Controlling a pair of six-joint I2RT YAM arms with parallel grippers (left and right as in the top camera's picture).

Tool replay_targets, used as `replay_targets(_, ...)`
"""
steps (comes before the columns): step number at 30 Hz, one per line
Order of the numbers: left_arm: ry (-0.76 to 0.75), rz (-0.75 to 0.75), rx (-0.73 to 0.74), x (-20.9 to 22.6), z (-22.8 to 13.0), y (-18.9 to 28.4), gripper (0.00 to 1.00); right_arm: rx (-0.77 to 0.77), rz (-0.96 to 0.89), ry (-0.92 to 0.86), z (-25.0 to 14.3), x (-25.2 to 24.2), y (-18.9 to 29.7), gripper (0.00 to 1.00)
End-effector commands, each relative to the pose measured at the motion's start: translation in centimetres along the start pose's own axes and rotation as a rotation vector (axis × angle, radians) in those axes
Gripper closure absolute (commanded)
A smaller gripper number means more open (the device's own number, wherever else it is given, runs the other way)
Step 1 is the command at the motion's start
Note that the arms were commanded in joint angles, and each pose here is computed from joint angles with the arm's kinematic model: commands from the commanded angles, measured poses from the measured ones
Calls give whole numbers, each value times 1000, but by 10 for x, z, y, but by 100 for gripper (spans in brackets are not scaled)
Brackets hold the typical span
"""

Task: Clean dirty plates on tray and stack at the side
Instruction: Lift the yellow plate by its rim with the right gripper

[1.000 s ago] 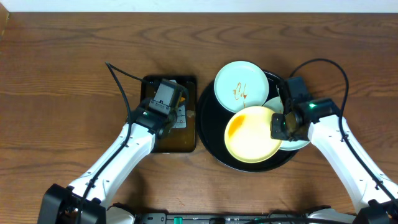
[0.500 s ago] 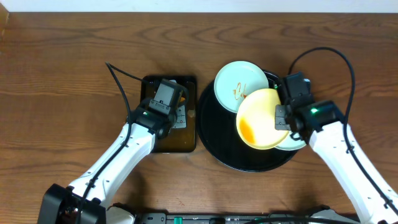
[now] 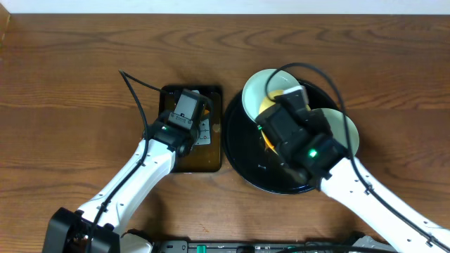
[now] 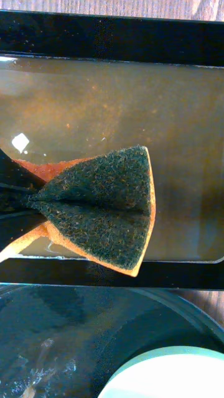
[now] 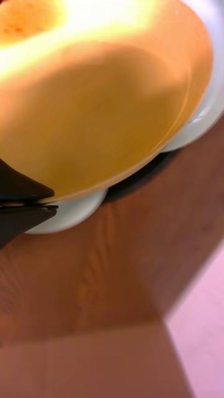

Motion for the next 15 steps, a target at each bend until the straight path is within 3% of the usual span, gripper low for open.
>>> replay_targets(1,-11,21,2,4,-2,-2,92,-94,-125,95,16,-10,16,99)
replay_targets(15,-11,20,1,3,-2,-2,92,-124,-142,151,20,-7,21,99)
Point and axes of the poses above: each gripper's point midway between its finger pads, its own y axis back along the fingers, its own x axis along the line the jaws close on, z = x × y, the point moved 8 cm from there along y, back along the fingers, and after that the axes turned 2 degrees about -y, right-handed, at the moved point
